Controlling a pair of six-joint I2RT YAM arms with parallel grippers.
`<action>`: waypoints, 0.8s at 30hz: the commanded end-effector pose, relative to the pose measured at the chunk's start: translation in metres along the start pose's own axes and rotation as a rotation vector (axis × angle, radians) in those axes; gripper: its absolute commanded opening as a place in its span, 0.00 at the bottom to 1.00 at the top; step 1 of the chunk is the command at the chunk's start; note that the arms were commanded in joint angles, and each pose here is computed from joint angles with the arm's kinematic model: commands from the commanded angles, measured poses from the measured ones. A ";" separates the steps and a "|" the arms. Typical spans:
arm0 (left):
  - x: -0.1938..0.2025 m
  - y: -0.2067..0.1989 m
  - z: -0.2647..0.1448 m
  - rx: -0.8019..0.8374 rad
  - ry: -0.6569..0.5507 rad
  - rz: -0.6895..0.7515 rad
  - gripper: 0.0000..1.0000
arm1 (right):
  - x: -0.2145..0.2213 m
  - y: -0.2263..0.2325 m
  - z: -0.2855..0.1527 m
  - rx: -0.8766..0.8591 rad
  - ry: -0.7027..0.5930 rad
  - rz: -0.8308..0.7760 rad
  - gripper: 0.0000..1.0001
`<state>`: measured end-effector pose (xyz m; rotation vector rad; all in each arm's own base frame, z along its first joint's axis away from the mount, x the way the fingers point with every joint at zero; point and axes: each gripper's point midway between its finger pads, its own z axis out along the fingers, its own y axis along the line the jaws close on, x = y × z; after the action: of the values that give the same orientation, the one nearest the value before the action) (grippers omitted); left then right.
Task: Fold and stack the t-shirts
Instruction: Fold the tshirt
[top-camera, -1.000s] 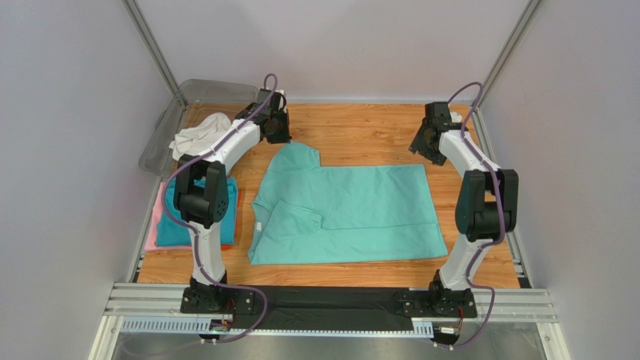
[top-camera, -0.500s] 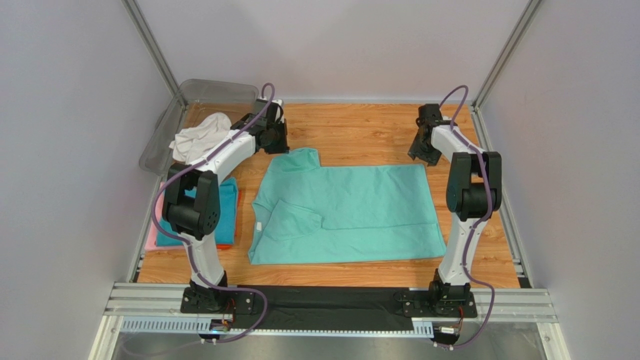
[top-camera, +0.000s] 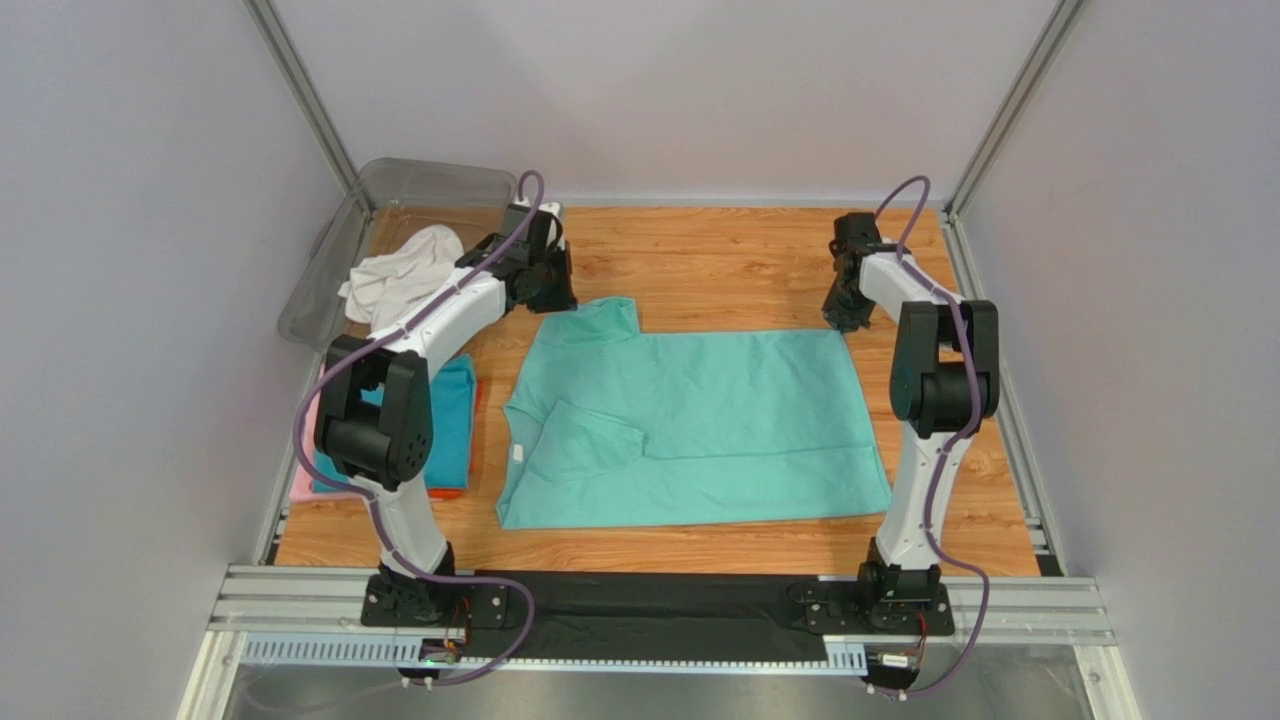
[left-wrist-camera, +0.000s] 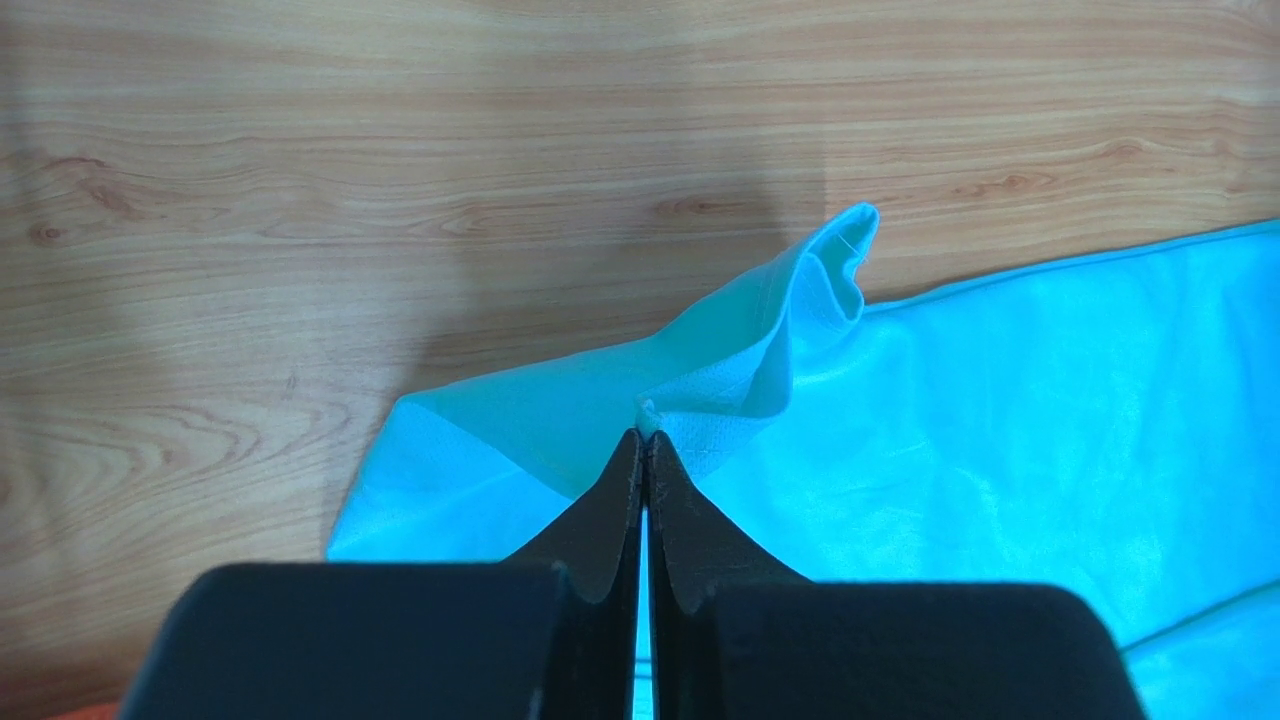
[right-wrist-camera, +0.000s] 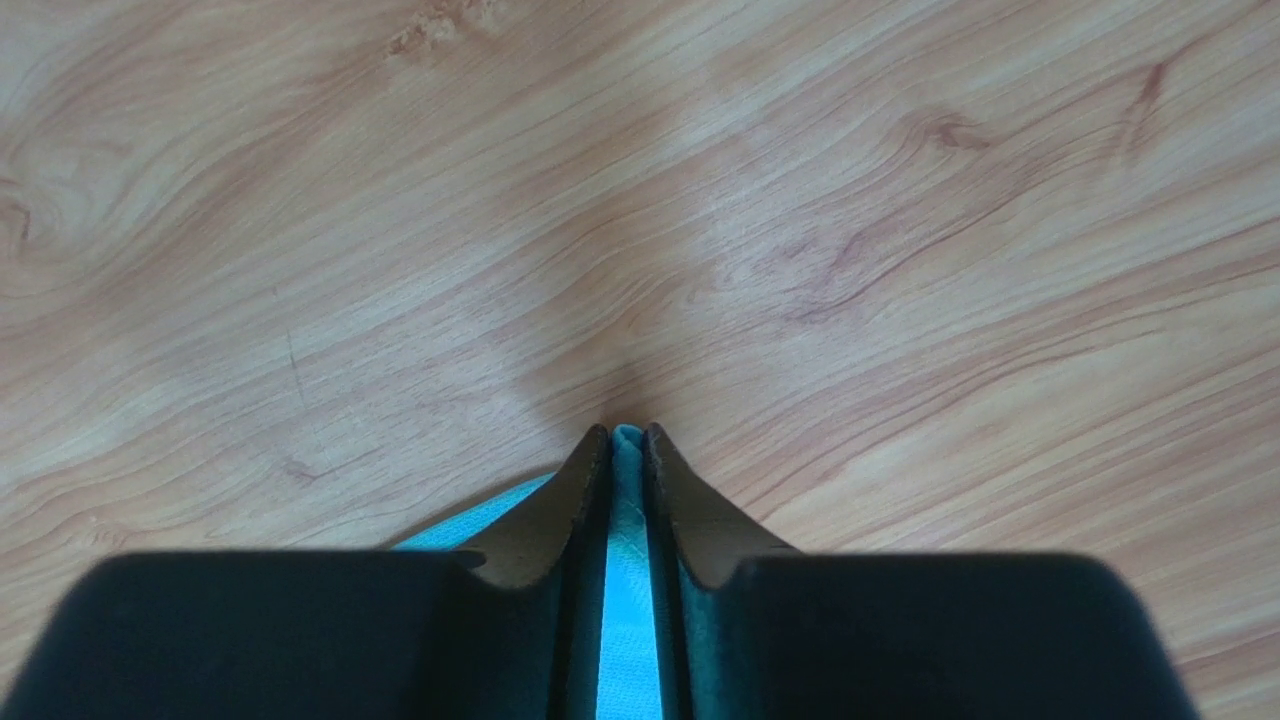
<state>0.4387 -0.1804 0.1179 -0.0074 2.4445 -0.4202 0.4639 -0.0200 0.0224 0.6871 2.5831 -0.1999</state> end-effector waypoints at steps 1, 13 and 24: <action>-0.020 -0.016 -0.021 0.050 -0.080 0.000 0.00 | 0.000 -0.001 -0.002 -0.006 0.000 0.007 0.07; -0.003 -0.017 -0.046 0.063 -0.088 -0.014 0.00 | -0.013 -0.002 -0.053 -0.077 -0.087 -0.002 0.00; 0.048 -0.013 -0.101 0.097 -0.134 -0.066 0.00 | 0.028 -0.028 -0.102 -0.109 -0.125 0.000 0.00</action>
<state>0.3487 -0.1689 0.1497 -0.0391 2.3630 -0.5101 0.3932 -0.0064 0.0823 0.6189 2.5143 -0.1161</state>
